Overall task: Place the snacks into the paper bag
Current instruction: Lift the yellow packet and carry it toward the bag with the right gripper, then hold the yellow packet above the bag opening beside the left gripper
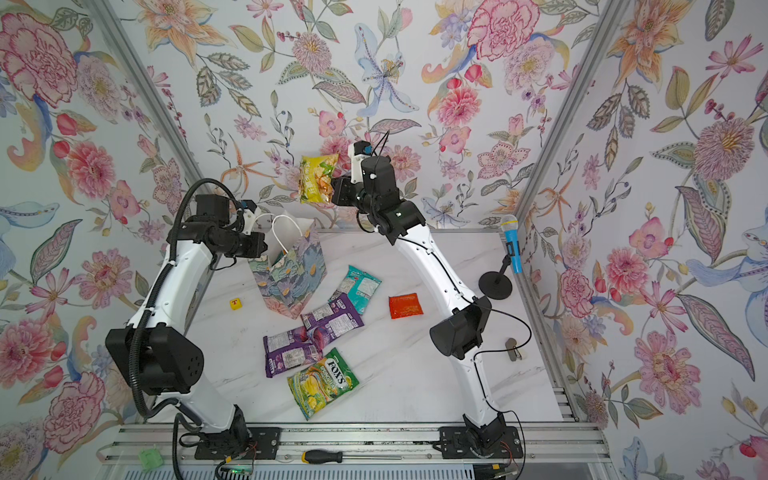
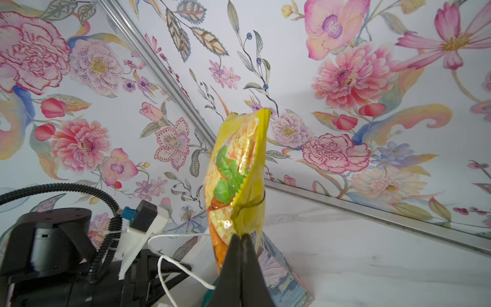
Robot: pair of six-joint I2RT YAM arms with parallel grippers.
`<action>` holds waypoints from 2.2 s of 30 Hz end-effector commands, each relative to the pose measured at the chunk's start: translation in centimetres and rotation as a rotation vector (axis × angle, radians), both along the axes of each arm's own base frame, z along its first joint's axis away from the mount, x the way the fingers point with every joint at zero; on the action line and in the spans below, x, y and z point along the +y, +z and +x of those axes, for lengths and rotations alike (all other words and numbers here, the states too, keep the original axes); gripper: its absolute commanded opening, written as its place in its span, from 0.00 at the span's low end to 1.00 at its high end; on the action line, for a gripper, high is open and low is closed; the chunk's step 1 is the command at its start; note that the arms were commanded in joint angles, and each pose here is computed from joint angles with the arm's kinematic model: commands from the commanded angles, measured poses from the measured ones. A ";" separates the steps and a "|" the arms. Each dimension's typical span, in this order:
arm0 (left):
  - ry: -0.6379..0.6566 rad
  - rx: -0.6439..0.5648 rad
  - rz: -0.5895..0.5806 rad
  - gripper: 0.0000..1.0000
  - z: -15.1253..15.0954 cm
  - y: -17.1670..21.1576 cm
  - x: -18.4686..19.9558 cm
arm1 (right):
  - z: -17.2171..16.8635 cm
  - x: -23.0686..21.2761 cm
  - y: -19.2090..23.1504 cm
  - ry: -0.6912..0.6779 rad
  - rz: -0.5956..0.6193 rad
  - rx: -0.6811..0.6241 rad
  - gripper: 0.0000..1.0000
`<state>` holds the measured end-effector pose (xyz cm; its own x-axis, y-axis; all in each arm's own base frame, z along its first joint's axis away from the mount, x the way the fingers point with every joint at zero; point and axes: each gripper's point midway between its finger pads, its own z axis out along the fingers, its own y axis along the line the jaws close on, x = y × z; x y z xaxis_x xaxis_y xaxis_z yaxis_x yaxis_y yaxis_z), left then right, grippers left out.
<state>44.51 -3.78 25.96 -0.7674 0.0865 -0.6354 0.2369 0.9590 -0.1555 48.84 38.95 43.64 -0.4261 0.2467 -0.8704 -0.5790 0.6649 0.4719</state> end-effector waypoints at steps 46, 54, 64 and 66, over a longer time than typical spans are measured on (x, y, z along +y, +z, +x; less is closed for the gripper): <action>-0.035 -0.044 -0.026 0.04 -0.8 1.7 -1.5 | -6.0 3.7 -0.4 0.015 -0.132 -0.047 0.00; -0.035 -0.043 -0.027 0.04 -0.8 1.7 -1.5 | -6.1 3.3 -1.4 -0.001 -0.165 -0.035 0.00; -0.038 -0.048 -0.027 0.04 -0.8 1.8 -1.5 | -6.6 2.8 -3.2 -0.006 -0.249 -0.031 0.00; -0.036 -0.047 -0.025 0.04 -0.8 1.8 -1.5 | -6.9 3.0 -3.4 0.013 -0.260 -0.034 0.00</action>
<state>44.28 -4.33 26.23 -0.7609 0.0960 -0.6418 0.2499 0.9561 -0.1533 43.62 42.83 37.09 -0.4489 0.0111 -0.8935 -0.5687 0.7677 0.2952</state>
